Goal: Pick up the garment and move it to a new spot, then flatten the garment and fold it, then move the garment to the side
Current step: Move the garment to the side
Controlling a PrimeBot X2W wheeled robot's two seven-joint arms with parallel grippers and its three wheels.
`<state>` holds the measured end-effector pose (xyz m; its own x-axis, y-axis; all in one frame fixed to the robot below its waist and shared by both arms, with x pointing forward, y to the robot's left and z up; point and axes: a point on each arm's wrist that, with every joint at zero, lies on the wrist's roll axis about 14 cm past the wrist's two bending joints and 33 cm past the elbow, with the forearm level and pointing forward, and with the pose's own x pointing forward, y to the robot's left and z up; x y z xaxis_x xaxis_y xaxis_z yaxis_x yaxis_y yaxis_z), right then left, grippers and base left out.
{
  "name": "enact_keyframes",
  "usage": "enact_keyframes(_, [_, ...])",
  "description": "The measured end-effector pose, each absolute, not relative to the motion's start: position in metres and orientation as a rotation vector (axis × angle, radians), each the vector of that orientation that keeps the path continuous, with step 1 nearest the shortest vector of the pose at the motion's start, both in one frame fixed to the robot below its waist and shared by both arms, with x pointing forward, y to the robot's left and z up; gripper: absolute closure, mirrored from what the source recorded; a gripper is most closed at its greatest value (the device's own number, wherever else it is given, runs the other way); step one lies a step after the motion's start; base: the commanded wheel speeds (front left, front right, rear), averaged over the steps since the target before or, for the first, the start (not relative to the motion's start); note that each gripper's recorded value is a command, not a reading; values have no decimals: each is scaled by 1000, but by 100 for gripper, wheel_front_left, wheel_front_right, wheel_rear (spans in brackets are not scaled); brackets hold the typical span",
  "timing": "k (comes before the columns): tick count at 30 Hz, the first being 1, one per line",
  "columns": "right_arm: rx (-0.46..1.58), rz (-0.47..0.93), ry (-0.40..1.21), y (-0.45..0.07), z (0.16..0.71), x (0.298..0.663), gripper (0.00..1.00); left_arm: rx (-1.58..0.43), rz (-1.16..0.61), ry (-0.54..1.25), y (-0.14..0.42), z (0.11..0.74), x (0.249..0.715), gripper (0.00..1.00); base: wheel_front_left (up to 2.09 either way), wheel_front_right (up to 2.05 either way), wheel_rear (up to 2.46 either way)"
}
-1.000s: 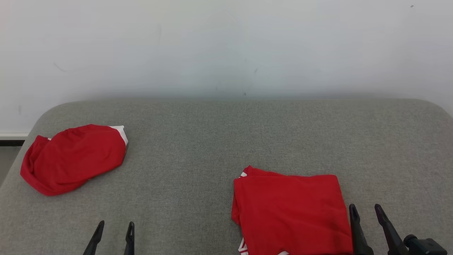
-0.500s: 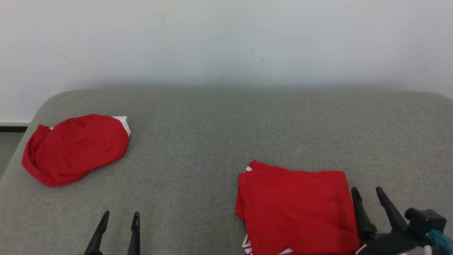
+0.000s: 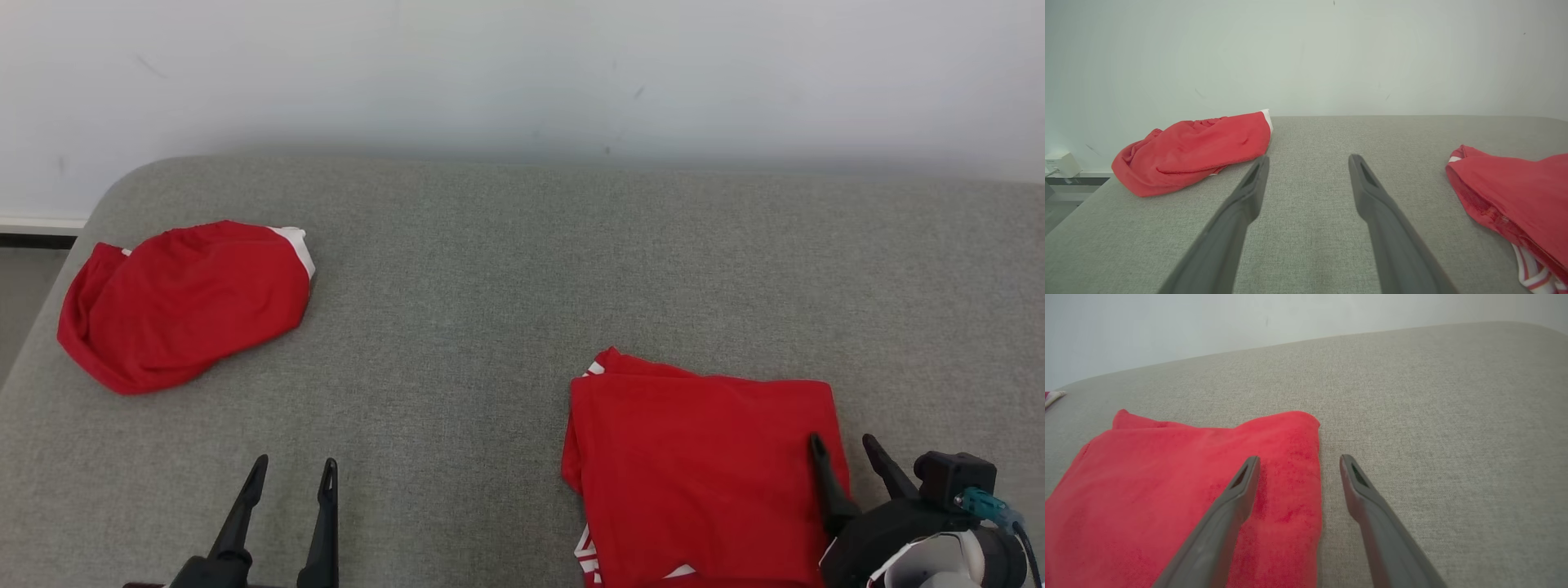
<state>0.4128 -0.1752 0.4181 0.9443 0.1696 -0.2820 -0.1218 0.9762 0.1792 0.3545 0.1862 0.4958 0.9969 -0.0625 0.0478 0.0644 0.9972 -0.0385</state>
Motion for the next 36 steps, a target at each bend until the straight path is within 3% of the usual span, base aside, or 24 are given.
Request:
enact_keyframes(10, [214,143,410,-163,384,402,0,-40,-45,-36,192,492,359,0,0,0,0])
enact_keyframes(11, [223,144,415,-162,383,401,53,-40,-45,-35,192,492,360,0,0,0,0])
enact_keyframes(12, [232,143,419,-161,382,401,63,-40,-46,-34,192,491,360,0,0,0,0])
enact_keyframes(13, [239,143,425,-160,381,400,100,-41,-47,-32,191,491,361,0,0,0,0])
enact_keyframes(20, [225,153,419,-163,385,414,100,-50,-59,-26,186,488,371,0,0,0,0])
enact_keyframes(36, [41,151,221,-208,460,546,100,-34,-120,-57,170,488,430,0,0,0,0])
